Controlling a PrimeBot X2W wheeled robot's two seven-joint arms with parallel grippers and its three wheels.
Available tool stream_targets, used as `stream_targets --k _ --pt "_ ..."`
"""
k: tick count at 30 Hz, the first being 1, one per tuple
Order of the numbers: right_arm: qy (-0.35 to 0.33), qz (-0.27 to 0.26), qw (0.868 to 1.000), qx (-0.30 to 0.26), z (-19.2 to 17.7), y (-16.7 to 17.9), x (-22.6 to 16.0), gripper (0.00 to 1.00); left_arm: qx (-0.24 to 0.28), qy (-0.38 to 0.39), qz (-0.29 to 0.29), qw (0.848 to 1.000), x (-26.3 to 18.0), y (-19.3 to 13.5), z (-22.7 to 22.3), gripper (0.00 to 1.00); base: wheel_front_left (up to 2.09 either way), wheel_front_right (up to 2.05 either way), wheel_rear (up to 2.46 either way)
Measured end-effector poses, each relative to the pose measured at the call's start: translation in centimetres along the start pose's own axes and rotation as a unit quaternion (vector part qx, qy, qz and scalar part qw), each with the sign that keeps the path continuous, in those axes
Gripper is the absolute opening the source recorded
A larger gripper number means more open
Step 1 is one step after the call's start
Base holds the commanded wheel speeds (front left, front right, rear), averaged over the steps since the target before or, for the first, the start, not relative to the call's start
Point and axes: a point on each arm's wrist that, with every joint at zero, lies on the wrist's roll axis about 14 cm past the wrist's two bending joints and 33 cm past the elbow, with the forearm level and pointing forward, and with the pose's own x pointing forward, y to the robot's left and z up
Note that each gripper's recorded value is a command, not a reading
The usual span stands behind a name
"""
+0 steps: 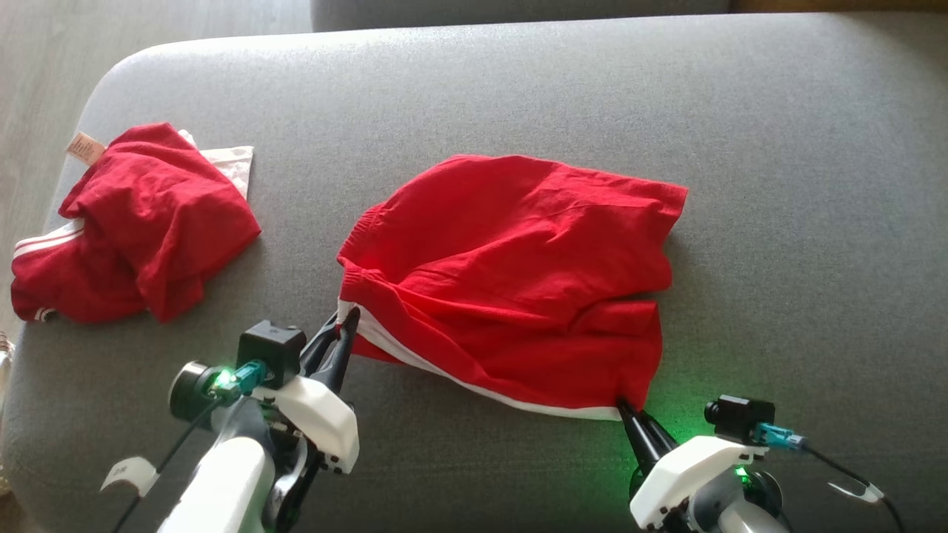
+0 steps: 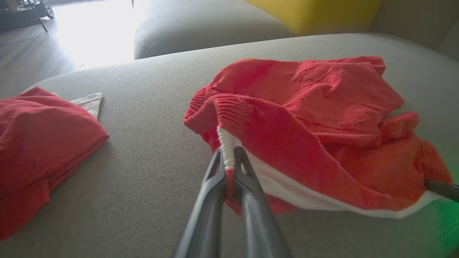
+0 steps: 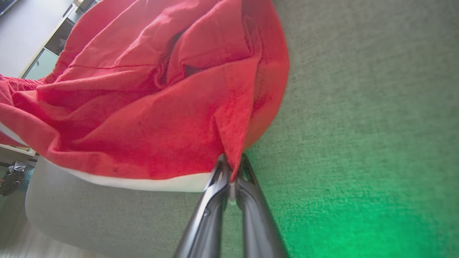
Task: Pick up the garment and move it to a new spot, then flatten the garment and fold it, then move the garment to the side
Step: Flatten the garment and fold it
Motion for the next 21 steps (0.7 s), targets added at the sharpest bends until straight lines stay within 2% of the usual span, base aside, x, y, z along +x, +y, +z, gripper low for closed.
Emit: stream_targets --k 6,10,14,21 --pt "-0.026 0.0 1.0 -0.012 1.3 0.1 0.0 0.0 0.005 -0.01 0.003 1.0 -0.1 0.3 0.7 0.0 0.0 0.0 0.0" --pt "-0.086 -0.006 0.996 -0.022 5.3 -0.3 0.2 0.0 -0.004 -0.024 0.001 1.0 -0.2 0.1 1.7 0.0 0.0 0.0 0.0" --pt "-0.157 -0.006 0.986 -0.054 10.6 0.0 -0.4 0.0 -0.015 -0.05 -0.01 0.999 -0.5 -0.4 3.6 0.0 0.0 0.0 0.0" --pt "-0.207 0.002 0.975 -0.084 15.8 1.4 -2.3 0.0 -0.064 -0.09 -0.034 0.993 -1.3 -1.3 7.0 0.0 0.0 0.0 0.0"
